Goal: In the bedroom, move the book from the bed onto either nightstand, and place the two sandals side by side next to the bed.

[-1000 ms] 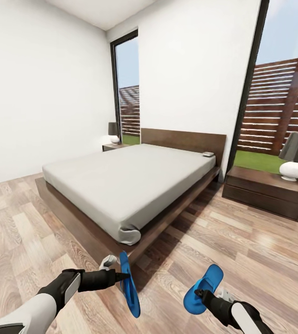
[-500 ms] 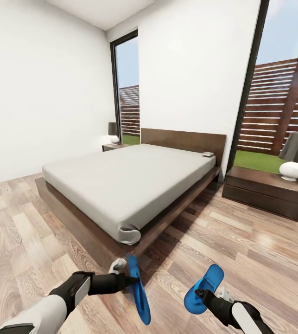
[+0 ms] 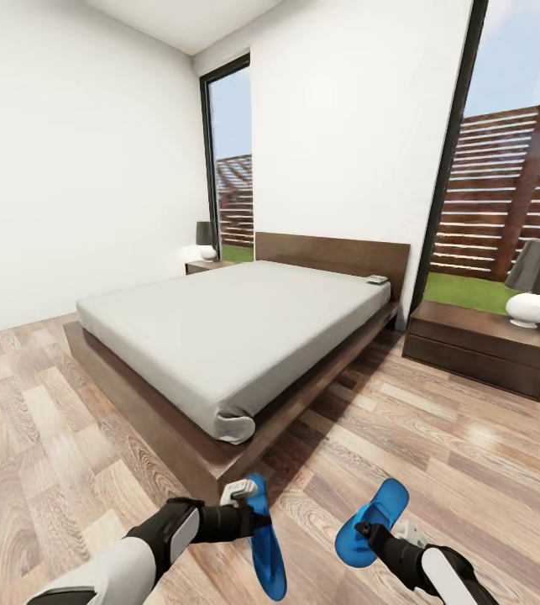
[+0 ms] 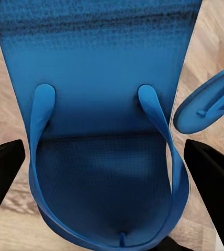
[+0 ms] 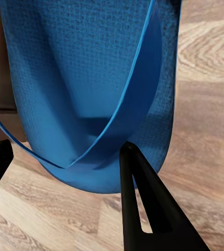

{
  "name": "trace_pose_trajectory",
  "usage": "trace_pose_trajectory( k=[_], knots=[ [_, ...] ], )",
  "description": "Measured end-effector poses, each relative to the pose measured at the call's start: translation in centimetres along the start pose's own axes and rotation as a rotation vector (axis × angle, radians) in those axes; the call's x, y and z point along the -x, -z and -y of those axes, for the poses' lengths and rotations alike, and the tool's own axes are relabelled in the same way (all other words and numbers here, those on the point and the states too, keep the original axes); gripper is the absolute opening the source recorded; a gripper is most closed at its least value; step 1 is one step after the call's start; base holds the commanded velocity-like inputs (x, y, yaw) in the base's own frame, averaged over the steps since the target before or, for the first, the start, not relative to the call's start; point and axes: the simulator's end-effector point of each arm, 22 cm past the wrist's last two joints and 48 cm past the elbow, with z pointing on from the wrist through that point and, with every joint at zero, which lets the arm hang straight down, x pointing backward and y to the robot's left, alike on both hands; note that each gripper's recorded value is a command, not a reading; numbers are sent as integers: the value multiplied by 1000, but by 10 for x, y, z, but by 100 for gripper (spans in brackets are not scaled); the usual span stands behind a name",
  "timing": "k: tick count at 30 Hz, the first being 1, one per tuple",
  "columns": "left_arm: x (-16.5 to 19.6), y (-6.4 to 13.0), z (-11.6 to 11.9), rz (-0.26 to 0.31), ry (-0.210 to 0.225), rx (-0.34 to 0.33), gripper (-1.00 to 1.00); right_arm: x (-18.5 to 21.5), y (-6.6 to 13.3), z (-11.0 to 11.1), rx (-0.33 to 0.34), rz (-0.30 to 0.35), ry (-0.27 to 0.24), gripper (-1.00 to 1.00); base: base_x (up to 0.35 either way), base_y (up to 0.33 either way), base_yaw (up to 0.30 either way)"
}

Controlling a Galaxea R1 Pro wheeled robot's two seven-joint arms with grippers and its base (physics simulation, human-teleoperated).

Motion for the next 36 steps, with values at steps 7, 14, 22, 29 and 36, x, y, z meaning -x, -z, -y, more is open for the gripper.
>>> trace_pose_trajectory(
  k=[7,14,22,29,36],
  knots=[
    [2,-14,-9,54,27,119,-100,21,4,17,-47,63,-44,-100,0,0,0],
    [15,-10,-26,131,131,189,-100,21,4,18,-53,65,-40,-100,0,0,0],
    [12,-11,-27,129,144,191,-100,20,3,18,-54,62,-35,-100,0,0,0],
    [8,-12,-26,122,149,186,-100,19,3,17,-54,61,-33,-100,15,-19,0],
    [8,-12,-26,121,149,183,-100,18,3,17,-55,60,-31,-100,81,-157,0]
  ],
)
